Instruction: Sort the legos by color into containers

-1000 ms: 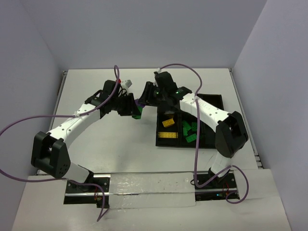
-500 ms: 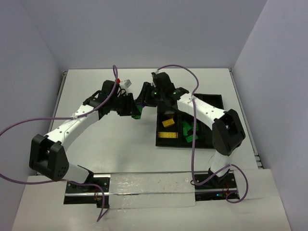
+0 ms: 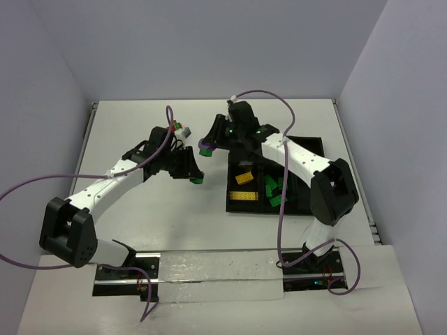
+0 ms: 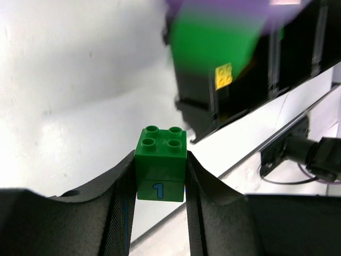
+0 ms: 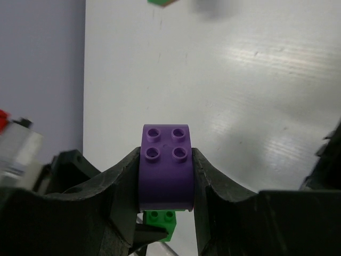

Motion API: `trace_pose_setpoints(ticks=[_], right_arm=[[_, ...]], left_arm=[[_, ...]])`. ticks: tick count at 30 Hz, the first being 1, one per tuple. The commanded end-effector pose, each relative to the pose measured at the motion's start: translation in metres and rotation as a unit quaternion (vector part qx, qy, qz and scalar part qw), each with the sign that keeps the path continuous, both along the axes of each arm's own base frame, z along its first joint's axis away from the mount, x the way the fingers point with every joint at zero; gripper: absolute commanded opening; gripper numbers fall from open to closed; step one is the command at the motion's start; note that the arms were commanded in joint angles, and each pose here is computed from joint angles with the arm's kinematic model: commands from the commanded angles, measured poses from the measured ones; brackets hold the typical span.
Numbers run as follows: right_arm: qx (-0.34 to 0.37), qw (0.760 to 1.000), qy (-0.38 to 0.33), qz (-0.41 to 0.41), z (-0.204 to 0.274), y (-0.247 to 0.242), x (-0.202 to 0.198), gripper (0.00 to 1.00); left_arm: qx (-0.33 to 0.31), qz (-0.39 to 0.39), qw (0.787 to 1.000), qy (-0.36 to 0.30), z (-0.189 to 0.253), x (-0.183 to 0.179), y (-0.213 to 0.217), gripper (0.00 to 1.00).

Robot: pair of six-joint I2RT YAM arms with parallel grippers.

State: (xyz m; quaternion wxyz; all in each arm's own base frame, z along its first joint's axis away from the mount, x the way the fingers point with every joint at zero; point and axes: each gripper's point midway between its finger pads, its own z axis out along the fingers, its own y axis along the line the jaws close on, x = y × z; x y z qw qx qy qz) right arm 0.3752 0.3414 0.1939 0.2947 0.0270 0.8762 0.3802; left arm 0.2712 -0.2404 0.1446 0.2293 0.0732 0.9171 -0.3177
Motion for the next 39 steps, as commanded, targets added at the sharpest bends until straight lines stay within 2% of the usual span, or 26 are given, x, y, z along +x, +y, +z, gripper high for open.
trace_pose_setpoints(ticks=[1, 9, 10, 12, 15, 17, 20, 23, 27, 28, 30, 31, 33, 35, 39], right_arm=[[0.025, 0.997, -0.061, -0.033, 0.046, -0.022, 0.022, 0.00], [0.026, 0.998, -0.055, -0.032, 0.041, -0.025, 0.023, 0.00], [0.025, 0.997, -0.058, -0.034, 0.043, -0.026, 0.023, 0.00], [0.014, 0.997, -0.062, -0.043, 0.041, -0.032, 0.023, 0.00], [-0.003, 0.996, -0.066, -0.052, 0.038, -0.042, 0.019, 0.00], [-0.010, 0.996, -0.070, -0.057, 0.039, -0.048, 0.015, 0.00], [-0.025, 0.995, -0.070, -0.062, 0.033, -0.059, 0.006, 0.00], [-0.044, 0.994, -0.074, -0.073, 0.030, -0.072, -0.001, 0.00], [-0.055, 0.992, -0.077, -0.078, 0.028, -0.082, -0.006, 0.00], [-0.056, 0.992, -0.076, -0.078, 0.028, -0.083, -0.007, 0.00], [-0.057, 0.993, -0.074, -0.076, 0.026, -0.083, -0.008, 0.00], [-0.057, 0.993, -0.073, -0.076, 0.025, -0.083, -0.008, 0.00], [-0.054, 0.993, -0.072, -0.074, 0.026, -0.081, -0.007, 0.00], [-0.051, 0.993, -0.074, -0.073, 0.028, -0.080, -0.006, 0.00], [-0.043, 0.994, -0.077, -0.064, 0.035, -0.074, -0.004, 0.00]], left_arm=[[-0.007, -0.012, 1.000, -0.013, 0.009, -0.008, 0.000, 0.00], [0.002, 0.005, 1.000, -0.015, 0.009, 0.001, 0.001, 0.00], [0.012, 0.018, 1.000, -0.019, 0.007, 0.005, 0.005, 0.00], [0.072, 0.077, 0.994, -0.018, -0.007, 0.022, 0.024, 0.00], [0.195, 0.172, 0.966, 0.001, -0.038, 0.045, 0.064, 0.00], [0.265, 0.226, 0.937, 0.005, -0.057, 0.057, 0.089, 0.00], [0.309, 0.258, 0.915, 0.010, -0.077, 0.064, 0.103, 0.00], [0.321, 0.271, 0.907, 0.020, -0.092, 0.065, 0.106, 0.01], [0.317, 0.270, 0.909, 0.028, -0.102, 0.062, 0.104, 0.12], [0.317, 0.270, 0.909, 0.029, -0.102, 0.061, 0.105, 0.21], [0.315, 0.270, 0.909, 0.024, -0.097, 0.060, 0.106, 0.59], [0.313, 0.269, 0.910, 0.021, -0.095, 0.059, 0.106, 0.73], [0.309, 0.263, 0.914, 0.015, -0.088, 0.059, 0.105, 0.93], [0.303, 0.259, 0.917, 0.009, -0.080, 0.061, 0.103, 0.99], [0.272, 0.242, 0.931, -0.016, -0.043, 0.060, 0.097, 0.99]])
